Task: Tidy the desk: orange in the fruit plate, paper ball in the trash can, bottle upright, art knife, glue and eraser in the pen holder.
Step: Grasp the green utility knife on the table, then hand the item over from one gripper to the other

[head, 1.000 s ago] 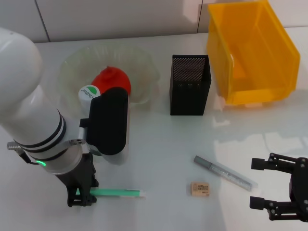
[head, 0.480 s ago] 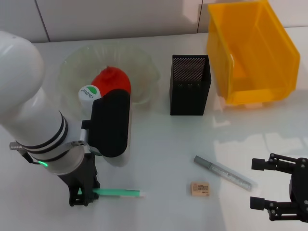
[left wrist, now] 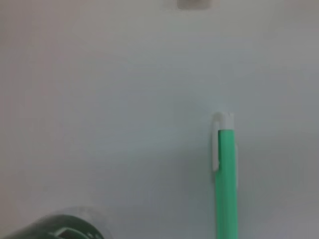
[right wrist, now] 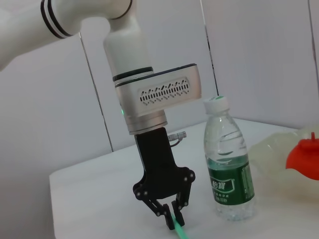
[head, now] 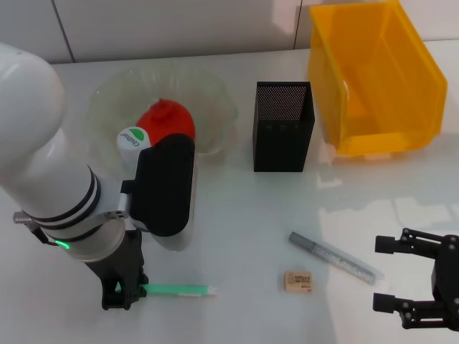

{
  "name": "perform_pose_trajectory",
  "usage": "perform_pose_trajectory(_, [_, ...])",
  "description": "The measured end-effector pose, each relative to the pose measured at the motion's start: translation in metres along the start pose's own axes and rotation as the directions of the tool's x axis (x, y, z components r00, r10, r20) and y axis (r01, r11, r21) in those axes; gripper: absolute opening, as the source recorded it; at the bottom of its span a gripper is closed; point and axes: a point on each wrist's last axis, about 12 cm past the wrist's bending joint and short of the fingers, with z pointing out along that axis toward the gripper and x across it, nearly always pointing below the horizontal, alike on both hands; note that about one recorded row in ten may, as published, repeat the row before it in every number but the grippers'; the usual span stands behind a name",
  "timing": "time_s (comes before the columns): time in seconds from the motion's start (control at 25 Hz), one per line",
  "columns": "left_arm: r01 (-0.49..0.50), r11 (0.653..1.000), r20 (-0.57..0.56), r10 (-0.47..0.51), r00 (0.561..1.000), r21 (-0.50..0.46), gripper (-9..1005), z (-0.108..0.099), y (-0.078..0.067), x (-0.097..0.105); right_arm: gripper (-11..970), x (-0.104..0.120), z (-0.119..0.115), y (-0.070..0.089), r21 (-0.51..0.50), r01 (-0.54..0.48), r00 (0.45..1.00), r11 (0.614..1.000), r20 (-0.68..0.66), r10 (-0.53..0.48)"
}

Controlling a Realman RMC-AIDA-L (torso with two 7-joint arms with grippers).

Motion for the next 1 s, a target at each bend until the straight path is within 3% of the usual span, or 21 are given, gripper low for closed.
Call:
perform_pose_trajectory(0.28, [-0.024,1.000,0.066,0.023,0.998,0.012,96,-0.015,-0.007,-0.008,790,-0.006,-0.020,-0.001,0.108,0.002,0.995,0.994,0.097,-0.012])
perform_pose_trajectory(0.4, [-0.023,1.000,0.150,0.021,0.989,0.012,97,-0.031,-0.009,-0.010,790,-0.010,-0.035,0.002,0.182,0.000,0.980,0.983,0.195,-0.036])
perform_pose_trajectory(0.44, [-0.013,1.000,0.233,0.008,0.972,0.018,98,-0.040,-0.009,-0.012,790,-0.012,-0.040,0.003,0.202,0.002,0.973,0.979,0.227,-0.049])
perform_pose_trajectory(0.56, [-0.013,1.000,0.233,0.008,0.972,0.018,99,-0.040,-0.009,-0.012,789,-0.017,-0.055,0.009,0.236,0.033,0.942,0.971,0.317,-0.109])
perform_pose_trajectory(0.6, [0.021,1.000,0.444,-0.026,0.895,0.015,99,-0.057,-0.004,-0.010,789,-0.018,-0.058,0.012,0.238,0.049,0.930,0.970,0.344,-0.131])
perform_pose_trajectory(0.64, [0.030,0.999,0.552,-0.033,0.834,0.014,99,-0.060,-0.003,-0.008,789,-0.020,-0.060,0.014,0.237,0.063,0.916,0.969,0.372,-0.151])
perform_pose_trajectory(0.68, [0.030,0.999,0.552,-0.033,0.834,0.014,100,-0.060,-0.003,-0.008,789,-0.021,-0.061,0.014,0.235,0.071,0.909,0.969,0.384,-0.160])
perform_pose_trajectory(0.72, [0.037,0.999,0.631,-0.033,0.775,0.007,100,-0.061,-0.002,-0.005,789,-0.023,-0.061,0.014,0.231,0.079,0.905,0.970,0.392,-0.167])
perform_pose_trajectory(0.8, [0.037,0.999,0.631,-0.033,0.775,0.007,101,-0.061,-0.002,-0.005,788,-0.024,-0.058,0.013,0.214,0.088,0.904,0.973,0.394,-0.168])
perform_pose_trajectory(0.84, [0.064,0.998,0.781,-0.036,0.623,-0.005,101,-0.054,-0.001,0.001,788,-0.025,-0.056,0.012,0.203,0.093,0.904,0.975,0.392,-0.167])
perform_pose_trajectory(0.88, [0.078,0.997,0.828,-0.042,0.559,-0.002,101,-0.046,0.000,0.004,788,-0.026,-0.053,0.010,0.191,0.097,0.904,0.977,0.393,-0.167])
perform_pose_trajectory(0.96, [0.078,0.997,0.828,-0.042,0.559,-0.002,102,-0.046,0.000,0.004,788,-0.028,-0.047,0.008,0.165,0.105,0.904,0.981,0.395,-0.163])
perform_pose_trajectory(1.0, [0.092,0.996,0.861,-0.041,0.506,-0.006,102,-0.039,-0.001,0.007,788,-0.030,-0.044,0.007,0.151,0.110,0.904,0.982,0.396,-0.162])
